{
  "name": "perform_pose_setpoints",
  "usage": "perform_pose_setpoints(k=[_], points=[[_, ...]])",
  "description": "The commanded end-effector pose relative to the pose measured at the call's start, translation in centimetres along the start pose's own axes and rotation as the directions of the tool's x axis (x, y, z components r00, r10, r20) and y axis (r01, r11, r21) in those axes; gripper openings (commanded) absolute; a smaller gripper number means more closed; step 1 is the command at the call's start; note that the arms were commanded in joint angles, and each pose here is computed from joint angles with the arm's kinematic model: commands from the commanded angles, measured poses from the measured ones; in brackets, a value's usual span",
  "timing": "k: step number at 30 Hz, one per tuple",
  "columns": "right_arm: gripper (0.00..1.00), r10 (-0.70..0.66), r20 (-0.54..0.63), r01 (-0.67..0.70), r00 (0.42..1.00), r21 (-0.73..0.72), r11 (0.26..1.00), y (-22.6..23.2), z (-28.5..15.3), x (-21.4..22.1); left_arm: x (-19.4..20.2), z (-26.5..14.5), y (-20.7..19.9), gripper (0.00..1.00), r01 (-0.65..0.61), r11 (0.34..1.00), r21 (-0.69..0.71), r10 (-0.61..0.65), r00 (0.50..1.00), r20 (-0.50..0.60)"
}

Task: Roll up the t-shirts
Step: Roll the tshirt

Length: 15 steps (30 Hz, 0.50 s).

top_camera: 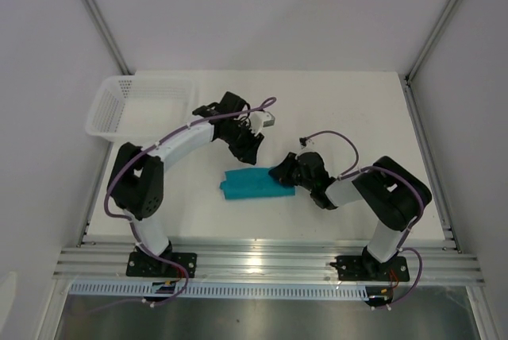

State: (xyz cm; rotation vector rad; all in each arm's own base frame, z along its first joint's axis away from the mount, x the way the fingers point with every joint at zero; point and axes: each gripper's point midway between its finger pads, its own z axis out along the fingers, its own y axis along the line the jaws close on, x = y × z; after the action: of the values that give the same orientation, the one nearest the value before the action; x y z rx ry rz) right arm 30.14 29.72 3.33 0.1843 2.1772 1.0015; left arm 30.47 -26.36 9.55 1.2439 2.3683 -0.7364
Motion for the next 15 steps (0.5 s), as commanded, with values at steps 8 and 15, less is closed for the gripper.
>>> perform_pose_setpoints(k=[8, 15], points=[[0.17, -0.055, 0.032, 0.051, 0.998, 0.099, 0.994, -1.0, -1.0, -0.2, 5.4, 1.0, 1.6, 0.34, 0.030, 0.992, -0.121, -0.046, 0.991, -0.129], [0.17, -0.062, 0.035, 0.058, 0.997, 0.104, 0.993, -0.8, -1.4, -0.1, 8.1, 1.0, 4.0, 0.35, 0.057, 0.980, -0.191, -0.094, 0.976, -0.195]])
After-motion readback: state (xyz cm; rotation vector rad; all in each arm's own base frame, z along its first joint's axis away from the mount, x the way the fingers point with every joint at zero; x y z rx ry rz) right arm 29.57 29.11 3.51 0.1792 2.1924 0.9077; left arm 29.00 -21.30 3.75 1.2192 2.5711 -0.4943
